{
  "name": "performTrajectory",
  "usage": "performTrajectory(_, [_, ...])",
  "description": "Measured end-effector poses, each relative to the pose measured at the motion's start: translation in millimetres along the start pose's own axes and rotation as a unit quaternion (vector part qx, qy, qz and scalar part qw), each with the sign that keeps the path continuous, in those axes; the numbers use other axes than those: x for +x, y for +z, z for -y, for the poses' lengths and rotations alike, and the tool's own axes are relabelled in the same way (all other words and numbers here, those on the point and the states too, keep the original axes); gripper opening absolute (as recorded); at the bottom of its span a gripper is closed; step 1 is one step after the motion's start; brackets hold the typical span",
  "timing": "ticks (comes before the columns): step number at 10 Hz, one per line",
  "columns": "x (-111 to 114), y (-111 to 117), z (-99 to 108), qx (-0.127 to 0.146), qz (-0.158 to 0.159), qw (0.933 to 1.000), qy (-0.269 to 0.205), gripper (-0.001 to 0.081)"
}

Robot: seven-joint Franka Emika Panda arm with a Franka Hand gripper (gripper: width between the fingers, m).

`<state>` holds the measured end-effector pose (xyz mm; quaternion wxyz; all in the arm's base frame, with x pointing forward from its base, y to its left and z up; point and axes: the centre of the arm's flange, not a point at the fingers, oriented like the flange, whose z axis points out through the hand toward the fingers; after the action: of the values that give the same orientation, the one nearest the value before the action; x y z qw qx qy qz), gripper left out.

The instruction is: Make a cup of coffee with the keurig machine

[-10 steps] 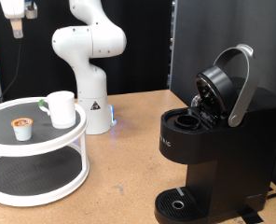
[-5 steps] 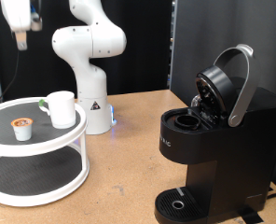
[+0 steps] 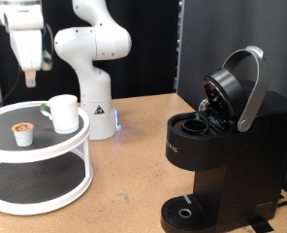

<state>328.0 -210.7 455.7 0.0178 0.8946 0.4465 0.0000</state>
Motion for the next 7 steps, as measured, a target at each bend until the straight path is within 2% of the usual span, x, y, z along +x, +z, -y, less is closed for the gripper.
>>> performTrajectory(3, [-4.8, 37.6, 0.9, -0.011, 0.003, 0.9997, 0.021, 0.0802])
performTrajectory(7, [-8.4, 76.2, 1.6, -0.021, 0.023, 0.9987, 0.039, 0.0802])
